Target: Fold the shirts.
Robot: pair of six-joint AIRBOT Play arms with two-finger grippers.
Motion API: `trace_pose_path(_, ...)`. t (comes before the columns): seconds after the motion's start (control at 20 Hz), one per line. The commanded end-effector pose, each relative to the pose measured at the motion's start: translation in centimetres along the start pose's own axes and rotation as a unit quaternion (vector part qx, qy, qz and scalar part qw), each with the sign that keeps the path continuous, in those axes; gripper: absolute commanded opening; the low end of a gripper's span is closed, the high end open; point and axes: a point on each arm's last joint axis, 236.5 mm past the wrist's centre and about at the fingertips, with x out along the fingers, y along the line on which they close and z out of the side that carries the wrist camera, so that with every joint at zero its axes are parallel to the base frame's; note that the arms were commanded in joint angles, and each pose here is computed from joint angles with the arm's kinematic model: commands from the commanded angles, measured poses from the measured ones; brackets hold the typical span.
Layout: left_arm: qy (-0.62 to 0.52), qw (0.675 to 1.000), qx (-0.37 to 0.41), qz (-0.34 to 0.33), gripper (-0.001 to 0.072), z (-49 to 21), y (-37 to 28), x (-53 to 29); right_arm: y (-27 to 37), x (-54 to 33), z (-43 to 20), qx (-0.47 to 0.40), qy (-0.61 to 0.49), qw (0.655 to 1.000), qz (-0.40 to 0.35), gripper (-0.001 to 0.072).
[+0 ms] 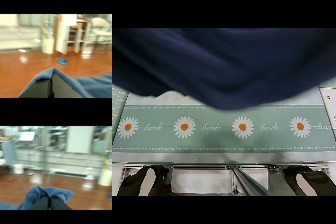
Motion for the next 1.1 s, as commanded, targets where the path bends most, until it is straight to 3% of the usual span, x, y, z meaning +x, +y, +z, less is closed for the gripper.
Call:
trace_pose_path(0.0, -0.008, 0.995, 0.071, 0.070, 0.0019, 0.9, 0.0, -4.6, -2.8, -5.4, -2.8, -0.002, 0.056, 0.995, -0.083, 0.0025)
trace_pose_path(0.25, 0.054, 0.988, 0.070, 0.128, 0.0019, -2.5, 4.8, -3.1, -3.3, -5.9, -15.2, 0.050, 0.244, 0.964, -0.096, 0.0026)
trace_pose_path(0.5, 0.236, 0.966, -0.074, 0.071, 0.0019, -18.0, 9.3, 10.2, -1.9, -1.8, -32.1, 0.129, 0.401, 0.905, -0.063, 0.0025)
trace_pose_path(0.7, 0.370, 0.907, -0.196, 0.040, 0.0019, -32.8, 12.1, 18.7, -1.0, 2.4, -46.1, 0.203, 0.485, 0.849, -0.049, 0.0025)
trace_pose_path(0.95, 0.465, 0.826, -0.318, 0.020, 0.0019, -46.7, 12.1, 22.1, -4.5, 10.7, -54.3, 0.256, 0.492, 0.826, -0.100, 0.0026)
trace_pose_path(1.0, 0.481, 0.813, -0.327, 0.018, 0.0028, -48.4, 12.0, 22.0, -5.1, 12.0, -56.0, 0.285, 0.503, 0.809, -0.108, 0.0026)
trace_pose_path(1.05, 0.499, 0.800, -0.333, 0.015, 0.0186, -49.9, 11.8, 21.5, -5.6, 13.3, -57.2, 0.308, 0.512, 0.794, -0.111, 0.0030)
